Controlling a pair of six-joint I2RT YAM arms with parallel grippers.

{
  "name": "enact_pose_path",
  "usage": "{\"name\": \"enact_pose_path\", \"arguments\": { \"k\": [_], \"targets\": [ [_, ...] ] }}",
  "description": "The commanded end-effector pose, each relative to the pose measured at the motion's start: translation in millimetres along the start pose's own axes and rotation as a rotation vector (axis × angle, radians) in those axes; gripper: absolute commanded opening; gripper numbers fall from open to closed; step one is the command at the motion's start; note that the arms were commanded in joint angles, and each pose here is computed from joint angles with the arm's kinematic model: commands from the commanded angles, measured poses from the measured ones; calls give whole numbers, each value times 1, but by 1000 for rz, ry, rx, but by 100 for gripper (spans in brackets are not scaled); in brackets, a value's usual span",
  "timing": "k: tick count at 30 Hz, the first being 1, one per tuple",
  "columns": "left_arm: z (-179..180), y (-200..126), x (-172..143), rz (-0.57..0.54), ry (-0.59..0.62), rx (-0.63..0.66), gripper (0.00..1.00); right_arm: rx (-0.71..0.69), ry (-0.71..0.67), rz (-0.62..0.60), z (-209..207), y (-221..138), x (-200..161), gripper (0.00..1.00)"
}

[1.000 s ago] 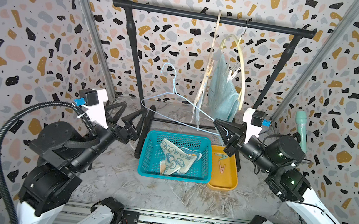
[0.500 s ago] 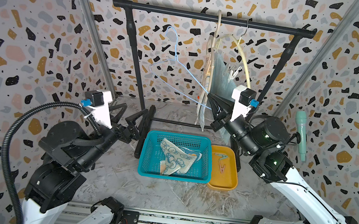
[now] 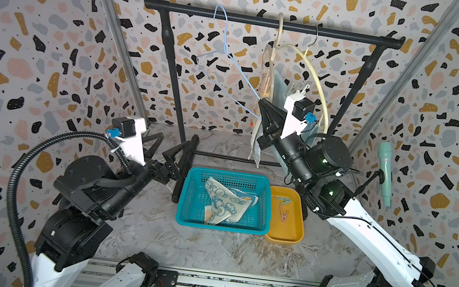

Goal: Remove the clothespins securing towels to the hanger
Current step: Place the hanger on the clothesline.

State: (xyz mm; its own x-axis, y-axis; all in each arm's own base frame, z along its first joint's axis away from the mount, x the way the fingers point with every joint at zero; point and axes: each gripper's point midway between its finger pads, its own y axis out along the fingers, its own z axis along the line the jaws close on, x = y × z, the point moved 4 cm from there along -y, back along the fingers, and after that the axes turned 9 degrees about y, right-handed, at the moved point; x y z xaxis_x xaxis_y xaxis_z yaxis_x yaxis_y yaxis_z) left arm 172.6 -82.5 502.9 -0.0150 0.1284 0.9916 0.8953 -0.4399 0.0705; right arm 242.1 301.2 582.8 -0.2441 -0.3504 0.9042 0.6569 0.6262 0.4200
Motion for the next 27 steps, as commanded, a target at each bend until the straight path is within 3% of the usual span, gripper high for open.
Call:
{"name": "enact_pose_path", "arguments": {
  "k": [1, 27],
  "targets": [
    [-2, -3, 11, -66, 16, -9, 91, -8, 10, -120, 2, 1, 37, 0],
    [0, -4, -2, -62, 10, -6, 91, -124, 40, -116, 1, 52, 4, 0]
  ]
}}
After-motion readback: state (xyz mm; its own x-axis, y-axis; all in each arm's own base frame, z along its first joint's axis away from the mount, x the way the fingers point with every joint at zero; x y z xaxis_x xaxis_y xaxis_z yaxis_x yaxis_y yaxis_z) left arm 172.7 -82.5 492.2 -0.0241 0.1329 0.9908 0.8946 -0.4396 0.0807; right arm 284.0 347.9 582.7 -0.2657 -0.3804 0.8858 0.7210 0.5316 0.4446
